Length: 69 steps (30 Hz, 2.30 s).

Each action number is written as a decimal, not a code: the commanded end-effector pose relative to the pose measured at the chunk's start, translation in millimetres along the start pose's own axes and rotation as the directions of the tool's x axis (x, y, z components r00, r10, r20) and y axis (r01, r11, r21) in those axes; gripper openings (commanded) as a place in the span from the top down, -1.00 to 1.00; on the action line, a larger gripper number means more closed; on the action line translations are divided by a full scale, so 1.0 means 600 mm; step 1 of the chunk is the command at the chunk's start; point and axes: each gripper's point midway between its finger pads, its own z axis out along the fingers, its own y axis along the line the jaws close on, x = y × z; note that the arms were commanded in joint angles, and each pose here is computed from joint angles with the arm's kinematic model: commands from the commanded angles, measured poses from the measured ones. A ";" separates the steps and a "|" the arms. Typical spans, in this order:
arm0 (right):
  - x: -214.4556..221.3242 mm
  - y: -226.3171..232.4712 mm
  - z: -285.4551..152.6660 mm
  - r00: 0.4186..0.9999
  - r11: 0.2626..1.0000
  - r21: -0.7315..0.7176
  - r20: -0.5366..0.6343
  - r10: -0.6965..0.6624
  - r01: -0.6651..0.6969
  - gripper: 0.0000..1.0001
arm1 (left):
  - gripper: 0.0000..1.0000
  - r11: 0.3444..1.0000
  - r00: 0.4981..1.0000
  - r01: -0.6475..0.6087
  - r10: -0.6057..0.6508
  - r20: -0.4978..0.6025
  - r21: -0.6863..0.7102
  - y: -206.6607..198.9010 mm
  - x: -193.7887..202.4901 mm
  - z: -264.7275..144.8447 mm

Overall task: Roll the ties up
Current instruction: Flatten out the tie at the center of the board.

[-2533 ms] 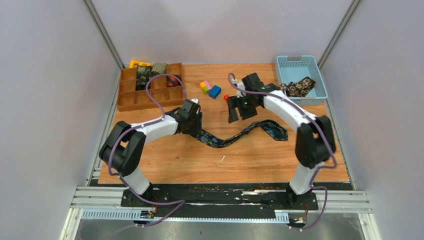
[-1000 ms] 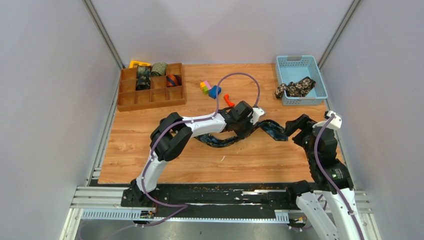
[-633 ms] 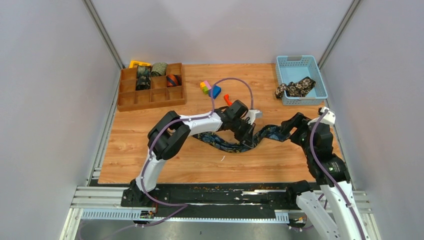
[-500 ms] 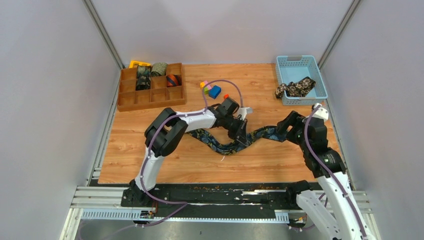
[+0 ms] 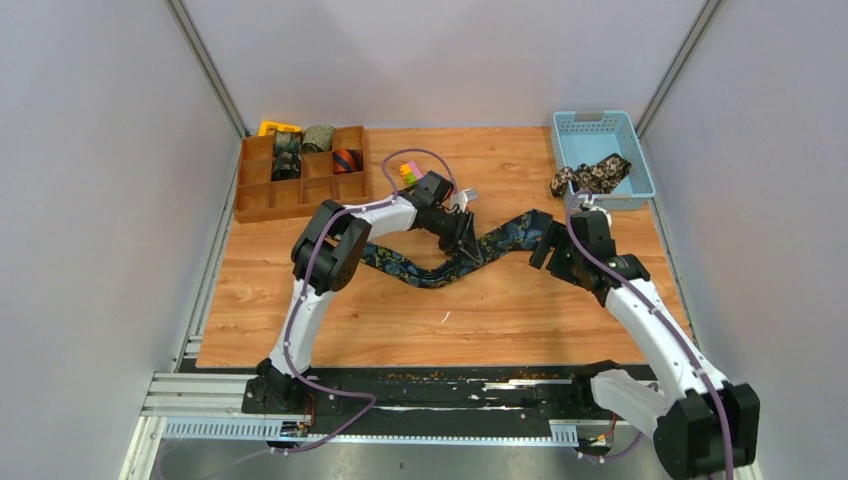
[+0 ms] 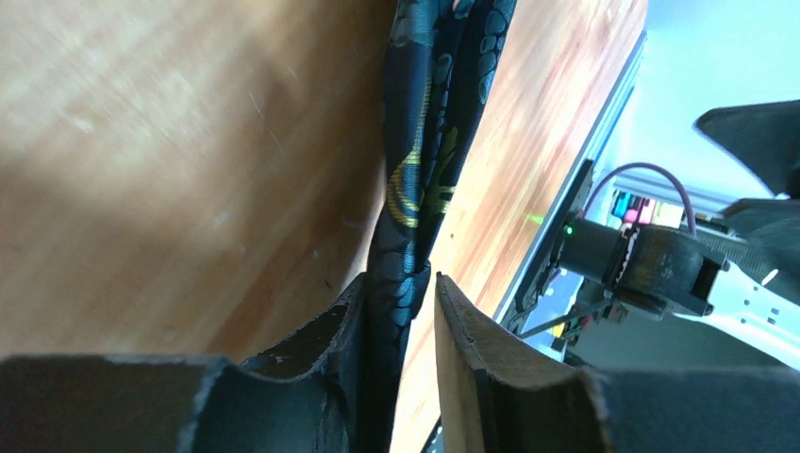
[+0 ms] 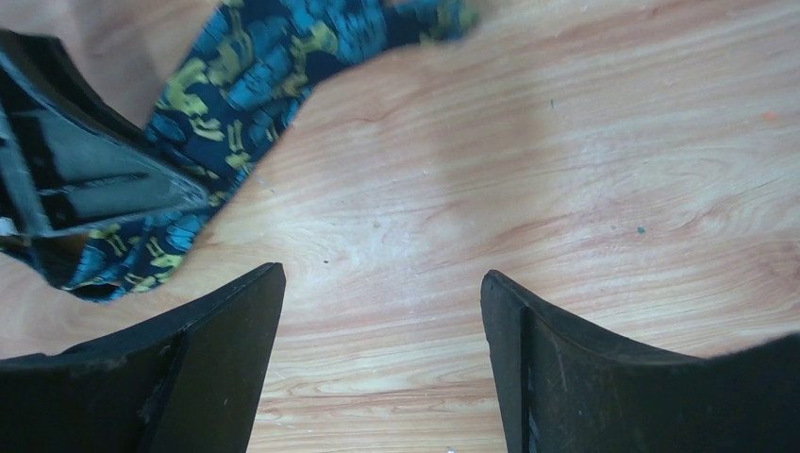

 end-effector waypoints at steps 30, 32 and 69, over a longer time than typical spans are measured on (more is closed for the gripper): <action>-0.062 0.144 0.264 0.942 0.981 -0.094 -0.279 -0.187 0.167 0.12 | -0.29 0.764 0.940 -0.084 0.273 0.203 -0.640 0.059 -0.043 -0.260; -0.059 0.143 0.283 0.930 0.978 -0.088 -0.306 -0.206 0.188 0.17 | -0.29 0.727 0.948 -0.078 0.265 0.175 -0.682 0.077 -0.018 -0.273; 0.027 -0.086 0.261 0.859 0.924 0.253 -0.495 -0.130 0.285 0.33 | -0.01 0.414 1.000 -0.017 0.012 -0.013 -0.910 0.299 0.051 -0.325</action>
